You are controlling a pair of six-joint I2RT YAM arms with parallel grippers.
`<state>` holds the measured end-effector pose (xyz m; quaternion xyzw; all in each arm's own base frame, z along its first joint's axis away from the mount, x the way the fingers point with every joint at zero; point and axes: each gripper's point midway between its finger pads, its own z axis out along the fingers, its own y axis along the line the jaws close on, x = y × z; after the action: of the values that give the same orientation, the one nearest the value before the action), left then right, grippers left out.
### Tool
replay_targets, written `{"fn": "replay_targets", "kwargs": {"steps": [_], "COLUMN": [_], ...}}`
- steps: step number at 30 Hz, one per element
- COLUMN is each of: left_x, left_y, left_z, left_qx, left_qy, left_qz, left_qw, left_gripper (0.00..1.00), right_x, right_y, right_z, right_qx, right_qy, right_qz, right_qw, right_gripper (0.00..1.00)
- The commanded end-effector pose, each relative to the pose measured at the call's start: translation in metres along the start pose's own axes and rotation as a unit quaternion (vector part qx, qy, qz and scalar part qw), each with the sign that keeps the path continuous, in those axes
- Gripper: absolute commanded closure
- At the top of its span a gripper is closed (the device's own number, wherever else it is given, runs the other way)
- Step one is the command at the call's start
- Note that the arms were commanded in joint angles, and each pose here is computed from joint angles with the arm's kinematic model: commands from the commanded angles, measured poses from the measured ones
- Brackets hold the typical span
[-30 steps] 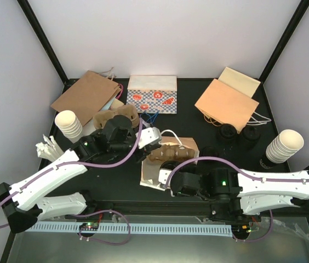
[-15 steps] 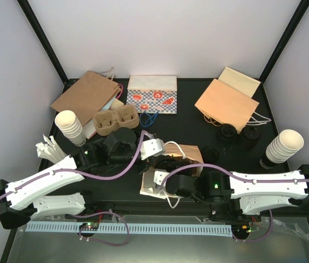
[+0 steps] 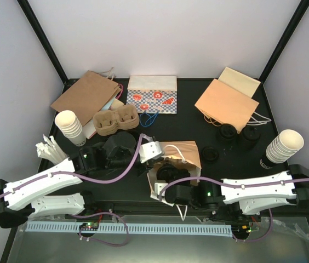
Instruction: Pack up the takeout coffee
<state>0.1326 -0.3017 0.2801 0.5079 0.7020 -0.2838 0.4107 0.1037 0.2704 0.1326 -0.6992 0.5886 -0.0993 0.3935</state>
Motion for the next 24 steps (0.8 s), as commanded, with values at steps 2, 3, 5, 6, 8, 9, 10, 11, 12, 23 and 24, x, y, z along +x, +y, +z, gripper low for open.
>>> {"fn": "replay_targets", "kwargs": {"steps": [2, 3, 5, 6, 8, 9, 10, 11, 12, 23, 24], "left_x": [-0.006, -0.005, -0.002, -0.001, 0.000, 0.000, 0.001, 0.002, 0.002, 0.007, 0.007], "left_y": [-0.008, -0.010, -0.015, -0.018, -0.023, -0.026, -0.028, -0.029, -0.030, -0.035, -0.036], "left_z": [-0.006, -0.006, -0.005, -0.005, -0.006, -0.006, -0.006, -0.006, -0.006, -0.004, -0.004], "left_qx": [0.003, 0.006, 0.014, 0.019, 0.031, 0.037, 0.041, 0.044, 0.047, 0.062, 0.063], "left_qy": [-0.025, -0.024, -0.021, -0.020, -0.021, -0.021, -0.020, -0.021, -0.019, -0.011, -0.011], "left_qz": [-0.013, -0.013, -0.013, -0.013, -0.010, -0.010, -0.010, -0.010, -0.011, -0.009, -0.010], "left_qw": [1.000, 1.000, 1.000, 1.000, 0.999, 0.999, 0.999, 0.999, 0.999, 0.998, 0.998], "left_gripper": [0.98, 0.98, 0.98, 0.98, 0.99, 0.99, 0.99, 0.98, 0.98, 0.98, 0.98], "right_x": [-0.003, -0.002, -0.003, -0.003, -0.006, -0.006, -0.006, -0.006, -0.005, -0.016, -0.017], "right_y": [-0.005, -0.004, -0.001, 0.000, -0.001, -0.002, -0.002, -0.004, -0.004, -0.037, -0.039], "right_z": [0.018, 0.021, 0.024, 0.025, 0.027, 0.027, 0.028, 0.028, 0.029, 0.009, 0.008], "right_qx": [0.060, 0.064, 0.065, 0.063, 0.064, 0.064, 0.063, 0.063, 0.064, 0.109, 0.115], "right_qy": [0.011, 0.013, 0.011, 0.009, 0.004, 0.002, 0.002, 0.002, 0.003, -0.040, -0.044], "right_qz": [-0.025, -0.030, -0.035, -0.035, -0.028, -0.023, -0.018, -0.014, -0.012, 0.043, 0.046], "right_qw": [0.998, 0.997, 0.997, 0.997, 0.998, 0.998, 0.998, 0.998, 0.998, 0.992, 0.991], "right_gripper": [0.64, 0.64, 0.63, 0.62, 0.62, 0.62, 0.62, 0.62, 0.62, 0.62, 0.62]}}
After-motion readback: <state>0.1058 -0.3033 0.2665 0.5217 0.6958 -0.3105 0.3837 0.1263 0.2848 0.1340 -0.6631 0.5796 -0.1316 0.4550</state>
